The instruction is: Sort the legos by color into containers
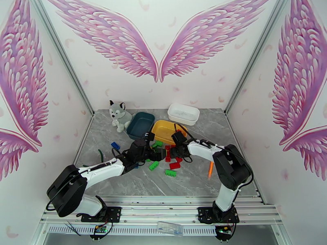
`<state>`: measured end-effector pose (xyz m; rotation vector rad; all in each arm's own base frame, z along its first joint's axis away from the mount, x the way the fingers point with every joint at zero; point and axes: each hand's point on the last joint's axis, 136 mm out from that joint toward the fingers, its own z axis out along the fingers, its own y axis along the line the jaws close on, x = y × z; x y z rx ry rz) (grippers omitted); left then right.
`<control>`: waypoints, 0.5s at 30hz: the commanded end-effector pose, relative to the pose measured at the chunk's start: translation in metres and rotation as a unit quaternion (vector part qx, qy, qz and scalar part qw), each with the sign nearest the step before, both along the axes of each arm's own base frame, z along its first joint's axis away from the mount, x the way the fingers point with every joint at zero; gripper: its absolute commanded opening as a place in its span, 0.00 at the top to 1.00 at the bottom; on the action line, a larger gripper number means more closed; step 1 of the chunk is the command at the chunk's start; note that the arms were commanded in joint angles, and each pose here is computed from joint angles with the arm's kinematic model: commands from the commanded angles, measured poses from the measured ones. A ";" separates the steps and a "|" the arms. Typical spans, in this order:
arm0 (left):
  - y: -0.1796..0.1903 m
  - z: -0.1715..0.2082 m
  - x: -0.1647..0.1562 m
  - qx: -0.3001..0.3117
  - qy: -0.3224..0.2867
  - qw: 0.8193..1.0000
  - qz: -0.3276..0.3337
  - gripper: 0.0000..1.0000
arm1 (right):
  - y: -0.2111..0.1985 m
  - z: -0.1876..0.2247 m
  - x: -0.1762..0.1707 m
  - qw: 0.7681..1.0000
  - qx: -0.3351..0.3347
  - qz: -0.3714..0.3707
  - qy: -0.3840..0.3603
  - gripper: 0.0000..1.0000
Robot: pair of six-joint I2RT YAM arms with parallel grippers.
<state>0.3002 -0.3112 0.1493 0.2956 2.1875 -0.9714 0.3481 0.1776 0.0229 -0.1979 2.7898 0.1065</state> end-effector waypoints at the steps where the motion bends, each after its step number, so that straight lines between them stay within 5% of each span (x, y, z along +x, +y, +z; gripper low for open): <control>1: -0.001 0.002 0.000 0.003 -0.001 1.000 -0.008 0.01 | -0.005 0.003 0.005 1.000 -0.022 -0.005 -0.006 0.38; 10: 0.000 0.002 0.000 0.002 -0.001 1.000 -0.007 0.01 | -0.006 0.008 0.004 1.000 -0.020 -0.006 -0.012 0.67; 15: -0.001 0.004 0.000 0.000 -0.010 1.000 -0.009 0.01 | -0.008 0.030 0.001 0.999 -0.010 -0.008 -0.035 0.71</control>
